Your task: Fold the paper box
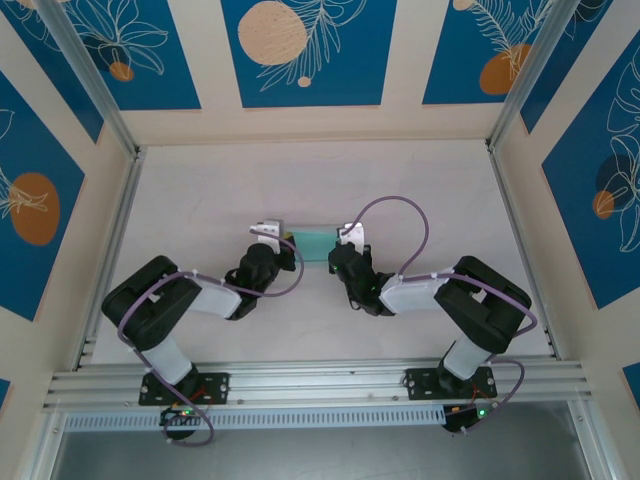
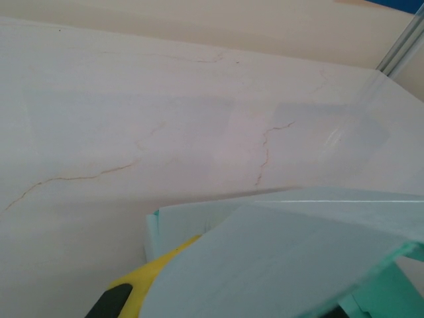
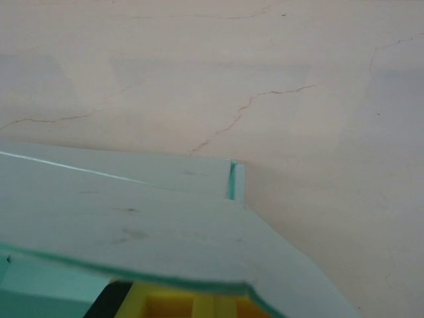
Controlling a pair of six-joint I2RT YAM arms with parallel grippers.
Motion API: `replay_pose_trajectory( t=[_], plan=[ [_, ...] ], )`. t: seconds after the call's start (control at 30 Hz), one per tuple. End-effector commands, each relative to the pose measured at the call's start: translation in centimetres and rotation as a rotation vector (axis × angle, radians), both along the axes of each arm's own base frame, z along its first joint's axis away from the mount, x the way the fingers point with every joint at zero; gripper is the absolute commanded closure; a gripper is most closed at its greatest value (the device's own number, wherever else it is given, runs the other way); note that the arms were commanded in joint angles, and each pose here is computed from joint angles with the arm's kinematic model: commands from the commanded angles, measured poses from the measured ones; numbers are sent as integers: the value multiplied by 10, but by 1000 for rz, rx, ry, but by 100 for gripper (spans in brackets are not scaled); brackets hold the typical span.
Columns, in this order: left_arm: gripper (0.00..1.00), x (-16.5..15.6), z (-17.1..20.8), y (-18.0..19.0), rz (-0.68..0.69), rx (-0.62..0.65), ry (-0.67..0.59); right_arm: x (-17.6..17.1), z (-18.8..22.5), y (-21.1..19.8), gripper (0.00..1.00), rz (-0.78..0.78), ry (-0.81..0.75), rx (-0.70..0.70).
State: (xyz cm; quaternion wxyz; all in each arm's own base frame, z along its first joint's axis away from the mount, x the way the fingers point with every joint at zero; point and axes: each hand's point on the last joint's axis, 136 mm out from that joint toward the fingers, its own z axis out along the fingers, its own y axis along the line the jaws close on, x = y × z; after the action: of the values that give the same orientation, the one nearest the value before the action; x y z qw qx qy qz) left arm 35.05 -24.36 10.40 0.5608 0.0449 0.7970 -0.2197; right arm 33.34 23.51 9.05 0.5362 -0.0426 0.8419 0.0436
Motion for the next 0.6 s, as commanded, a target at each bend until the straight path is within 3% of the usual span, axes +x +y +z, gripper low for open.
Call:
replay_pose_trajectory(
  t=[0.0,0.57],
  plan=[
    [94,-32,-36,-37,-179,-2,159,-14,-13,27,100,123,73,11],
    [94,-24,-2,-48,-176,-133,130,-10,-14,31,100,131,78,7]
  ],
)
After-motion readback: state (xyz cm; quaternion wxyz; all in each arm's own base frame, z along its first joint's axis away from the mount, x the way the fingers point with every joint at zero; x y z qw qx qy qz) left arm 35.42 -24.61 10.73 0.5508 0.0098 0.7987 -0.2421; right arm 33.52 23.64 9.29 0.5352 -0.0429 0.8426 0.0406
